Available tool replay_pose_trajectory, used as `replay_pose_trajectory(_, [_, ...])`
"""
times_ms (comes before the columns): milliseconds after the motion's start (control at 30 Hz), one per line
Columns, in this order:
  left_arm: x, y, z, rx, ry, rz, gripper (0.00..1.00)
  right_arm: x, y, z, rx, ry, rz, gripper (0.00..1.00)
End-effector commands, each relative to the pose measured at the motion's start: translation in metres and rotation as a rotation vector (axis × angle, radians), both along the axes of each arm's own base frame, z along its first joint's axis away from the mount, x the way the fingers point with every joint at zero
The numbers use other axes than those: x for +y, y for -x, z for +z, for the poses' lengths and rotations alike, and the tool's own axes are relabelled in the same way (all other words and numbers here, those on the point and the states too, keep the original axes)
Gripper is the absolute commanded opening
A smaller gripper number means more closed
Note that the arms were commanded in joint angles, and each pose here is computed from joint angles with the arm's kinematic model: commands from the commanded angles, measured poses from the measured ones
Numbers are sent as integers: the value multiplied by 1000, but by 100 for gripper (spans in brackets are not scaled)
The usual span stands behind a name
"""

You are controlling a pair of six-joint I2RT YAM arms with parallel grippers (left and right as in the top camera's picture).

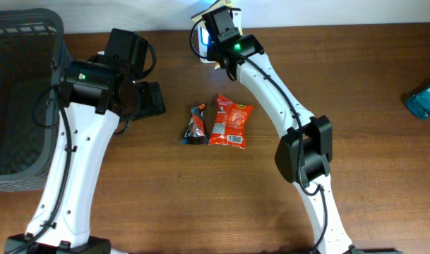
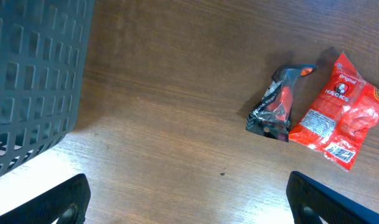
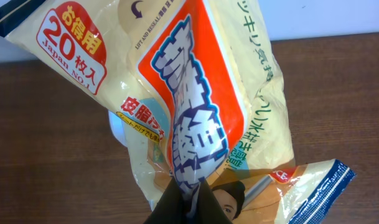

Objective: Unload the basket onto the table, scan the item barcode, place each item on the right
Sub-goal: 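Hold the wipes pack under the scanner with the right gripper, then carry the wipes pack to the right table edge and release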

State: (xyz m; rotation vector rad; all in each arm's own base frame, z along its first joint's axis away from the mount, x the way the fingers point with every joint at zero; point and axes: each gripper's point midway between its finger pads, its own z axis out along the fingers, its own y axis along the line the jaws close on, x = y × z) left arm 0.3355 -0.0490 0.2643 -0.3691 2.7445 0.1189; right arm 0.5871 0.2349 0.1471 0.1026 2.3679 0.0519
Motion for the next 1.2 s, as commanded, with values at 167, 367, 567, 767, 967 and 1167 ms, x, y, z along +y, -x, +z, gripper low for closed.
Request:
replay_pose_trajectory(167, [2, 0, 3, -9, -13, -12, 99, -4, -12, -9, -22, 18, -19, 4])
replay_pose_trajectory(367, [2, 0, 3, -9, -13, -12, 99, -46, -15, 56, -100, -21, -85, 4])
replay_pose_trajectory(567, [2, 0, 3, -9, -13, -12, 99, -230, 14, 85, 24, 7, -413, 4])
replay_pose_trajectory(767, [2, 0, 3, -9, -13, -12, 99, -454, 124, 25, 393, 34, -846, 4])
replay_pose_trajectory(967, [2, 0, 3, -9, -13, -12, 99, -558, 207, -6, 504, -23, -1092, 4])
replay_pose_trajectory(1167, [2, 0, 3, -9, -13, -12, 99, -584, 239, -52, 589, -17, -1098, 50])
